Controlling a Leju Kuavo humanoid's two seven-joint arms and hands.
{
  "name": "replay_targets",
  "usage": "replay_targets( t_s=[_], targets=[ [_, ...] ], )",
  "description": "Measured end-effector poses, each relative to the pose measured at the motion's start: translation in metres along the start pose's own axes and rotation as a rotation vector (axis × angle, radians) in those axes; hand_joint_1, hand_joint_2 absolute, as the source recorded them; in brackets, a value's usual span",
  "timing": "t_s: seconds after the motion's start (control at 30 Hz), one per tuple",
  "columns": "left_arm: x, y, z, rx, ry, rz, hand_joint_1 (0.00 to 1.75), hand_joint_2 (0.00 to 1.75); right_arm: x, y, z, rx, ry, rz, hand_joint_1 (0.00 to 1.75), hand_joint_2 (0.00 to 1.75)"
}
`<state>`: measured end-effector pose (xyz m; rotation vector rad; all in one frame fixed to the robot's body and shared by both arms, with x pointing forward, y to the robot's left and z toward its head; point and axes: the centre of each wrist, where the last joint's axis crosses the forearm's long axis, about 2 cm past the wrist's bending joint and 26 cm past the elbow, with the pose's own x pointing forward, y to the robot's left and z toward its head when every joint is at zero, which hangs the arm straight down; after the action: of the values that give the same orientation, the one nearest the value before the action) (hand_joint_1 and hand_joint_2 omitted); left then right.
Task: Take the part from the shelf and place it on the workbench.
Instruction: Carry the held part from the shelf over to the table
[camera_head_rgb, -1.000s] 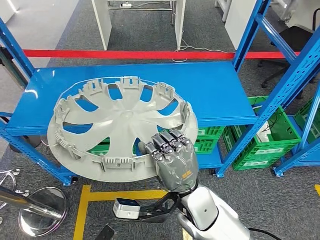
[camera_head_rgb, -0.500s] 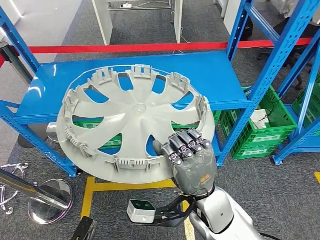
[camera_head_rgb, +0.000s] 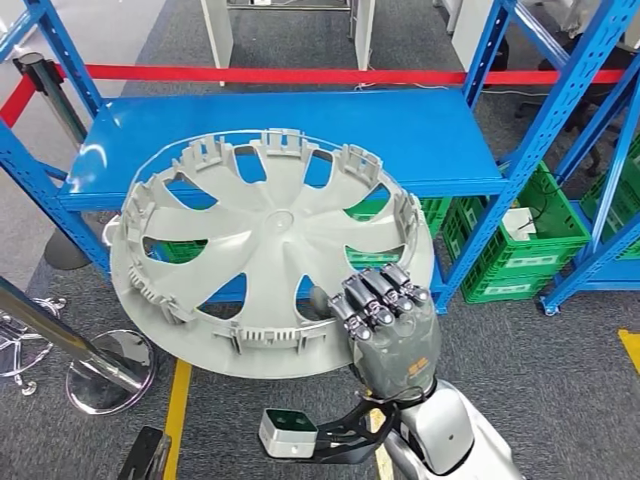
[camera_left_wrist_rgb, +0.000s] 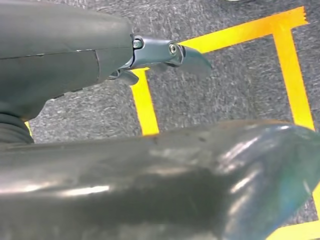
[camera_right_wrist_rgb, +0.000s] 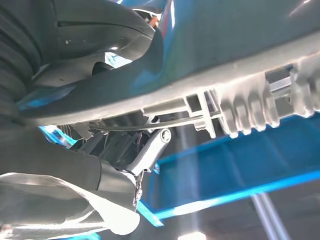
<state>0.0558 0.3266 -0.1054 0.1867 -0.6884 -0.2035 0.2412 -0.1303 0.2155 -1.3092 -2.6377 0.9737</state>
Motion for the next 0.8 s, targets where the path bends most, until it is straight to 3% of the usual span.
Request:
replay_targets(
  t_s=[0.8],
  targets=[
    [0.0040,0.0057,-0.0052,-0.025,0.006,-0.036,0.00,0.00,-0.0034,-0.0015,-0.0065,-0.022,-0.017,0.009,1.75,1.75]
  ],
)
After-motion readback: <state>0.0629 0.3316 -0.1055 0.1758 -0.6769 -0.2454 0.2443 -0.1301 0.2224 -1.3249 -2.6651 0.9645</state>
